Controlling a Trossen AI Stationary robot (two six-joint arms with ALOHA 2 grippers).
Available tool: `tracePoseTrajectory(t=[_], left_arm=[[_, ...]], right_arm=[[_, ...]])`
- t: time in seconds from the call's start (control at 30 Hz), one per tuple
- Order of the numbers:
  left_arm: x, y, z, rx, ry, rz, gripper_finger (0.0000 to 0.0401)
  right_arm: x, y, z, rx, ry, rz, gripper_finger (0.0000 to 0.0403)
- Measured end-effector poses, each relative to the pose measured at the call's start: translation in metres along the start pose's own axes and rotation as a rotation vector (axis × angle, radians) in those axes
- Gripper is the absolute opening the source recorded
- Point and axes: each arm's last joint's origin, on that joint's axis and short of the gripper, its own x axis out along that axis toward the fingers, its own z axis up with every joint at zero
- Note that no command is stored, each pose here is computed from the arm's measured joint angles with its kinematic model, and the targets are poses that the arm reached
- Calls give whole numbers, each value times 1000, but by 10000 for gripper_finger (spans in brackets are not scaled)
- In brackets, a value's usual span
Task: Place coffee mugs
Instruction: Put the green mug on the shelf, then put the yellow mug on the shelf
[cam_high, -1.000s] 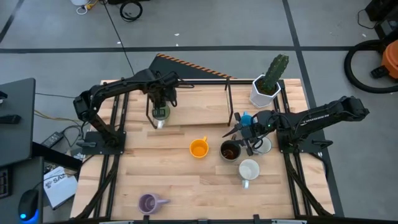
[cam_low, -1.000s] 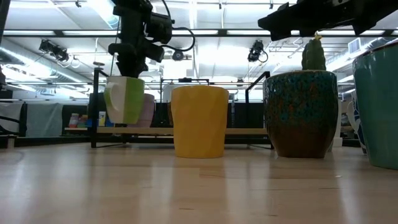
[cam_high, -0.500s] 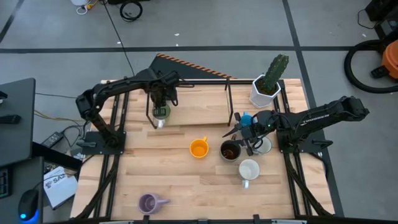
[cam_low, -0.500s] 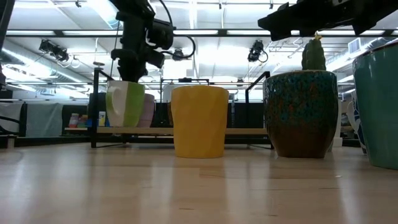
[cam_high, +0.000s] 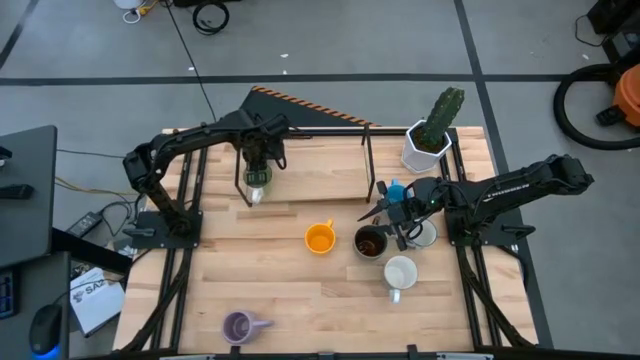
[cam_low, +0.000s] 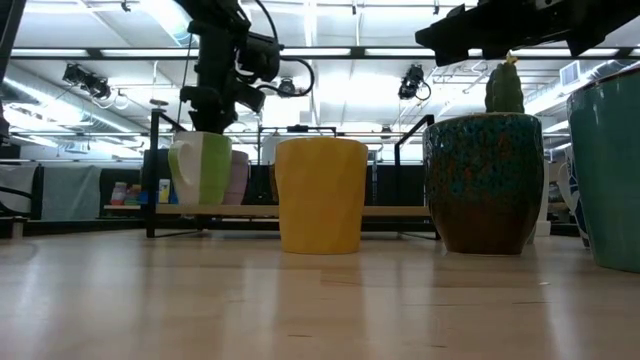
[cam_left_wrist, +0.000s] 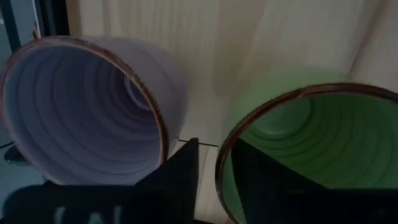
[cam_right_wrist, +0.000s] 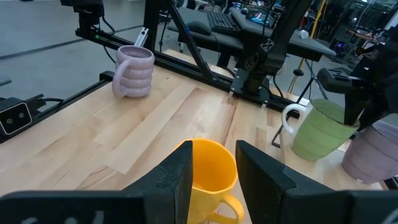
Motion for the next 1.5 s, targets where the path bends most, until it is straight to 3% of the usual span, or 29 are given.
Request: tracePoseTrajectory(t=[0.23, 0.43, 0.63, 1.0, 1.17, 1.33, 1.43, 1.5], left_arm=[[-1, -4, 1, 15, 10, 19, 142], [-12, -9, 1, 10, 31, 9, 145], [-41, -8, 6, -7, -9, 35, 144], [-121, -16, 14, 26, -222, 140, 144], [-148, -30, 11, 19, -286, 104, 144], [-177, -36, 5, -61, -439, -49, 144], [-178, -46, 6, -108, -437, -87, 144], [-169, -61, 11, -78, -402, -73, 144]], right_arm=[[0, 0, 0, 0, 0, 1, 127], [0, 0, 0, 0, 0, 2, 127], [0, 0, 0, 1, -1, 3, 127], [0, 0, -1, 6, 11, 6, 127], [0, 1, -1, 15, 13, 7, 127], [0, 1, -1, 30, 14, 7, 127], [0, 1, -2, 48, 21, 9, 127], [0, 1, -3, 51, 35, 8, 127]])
